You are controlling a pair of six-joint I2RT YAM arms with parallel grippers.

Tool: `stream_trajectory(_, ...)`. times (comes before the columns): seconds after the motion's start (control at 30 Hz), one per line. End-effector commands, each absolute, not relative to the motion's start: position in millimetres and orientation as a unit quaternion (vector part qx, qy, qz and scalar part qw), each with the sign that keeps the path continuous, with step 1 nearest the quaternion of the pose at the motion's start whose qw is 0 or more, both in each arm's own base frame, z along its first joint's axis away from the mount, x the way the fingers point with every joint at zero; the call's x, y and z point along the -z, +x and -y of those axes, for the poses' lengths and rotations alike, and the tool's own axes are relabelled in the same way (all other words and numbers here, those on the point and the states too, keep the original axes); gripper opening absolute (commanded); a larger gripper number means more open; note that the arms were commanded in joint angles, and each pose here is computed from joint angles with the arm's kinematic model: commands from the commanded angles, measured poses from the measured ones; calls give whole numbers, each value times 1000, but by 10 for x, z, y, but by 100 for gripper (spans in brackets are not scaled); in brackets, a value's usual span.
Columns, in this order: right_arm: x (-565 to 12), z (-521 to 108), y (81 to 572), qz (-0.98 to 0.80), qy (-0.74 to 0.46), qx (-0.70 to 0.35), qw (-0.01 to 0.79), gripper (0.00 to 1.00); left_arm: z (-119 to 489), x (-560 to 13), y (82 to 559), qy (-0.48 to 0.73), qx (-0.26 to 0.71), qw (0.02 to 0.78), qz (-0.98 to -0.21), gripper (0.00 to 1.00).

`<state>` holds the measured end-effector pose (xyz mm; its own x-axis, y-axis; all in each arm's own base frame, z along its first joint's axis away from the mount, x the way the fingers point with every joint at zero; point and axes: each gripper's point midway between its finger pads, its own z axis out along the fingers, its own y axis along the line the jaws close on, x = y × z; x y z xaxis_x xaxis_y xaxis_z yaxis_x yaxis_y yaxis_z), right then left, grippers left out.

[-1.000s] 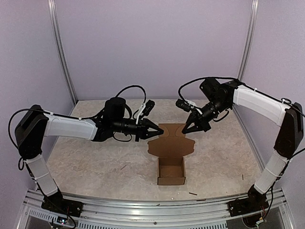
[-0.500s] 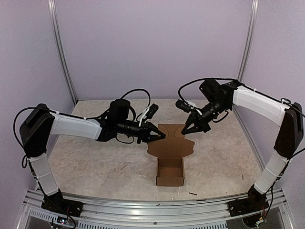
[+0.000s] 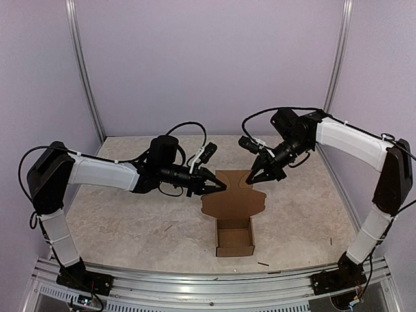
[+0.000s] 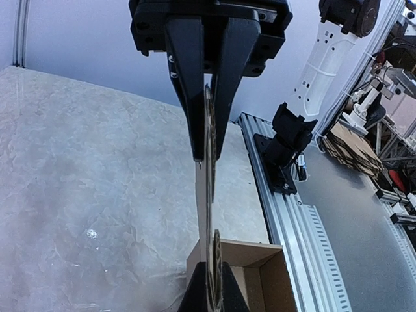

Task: Fold the paper box

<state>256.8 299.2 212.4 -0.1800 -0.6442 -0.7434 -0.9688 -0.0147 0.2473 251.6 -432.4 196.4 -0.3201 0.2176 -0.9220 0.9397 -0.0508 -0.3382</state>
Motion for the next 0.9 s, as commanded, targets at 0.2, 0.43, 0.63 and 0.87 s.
stream_trajectory(0.2,-2002,-3048,2516,-665,-616,-373,197,0,4295,-2007,2566,477,526,354,-609,29)
stream_trajectory(0.43,-2179,-3015,2556,-666,-614,-363,220,0,4029,-1732,2604,441,478,385,-655,55)
stream_trajectory(0.63,-2225,-3004,2542,-664,-609,-374,221,0,3936,-1494,2578,428,474,378,-670,56)
stream_trajectory(0.87,-2318,-3005,2565,-665,-604,-375,229,0,4020,-1438,2627,433,485,370,-664,11)
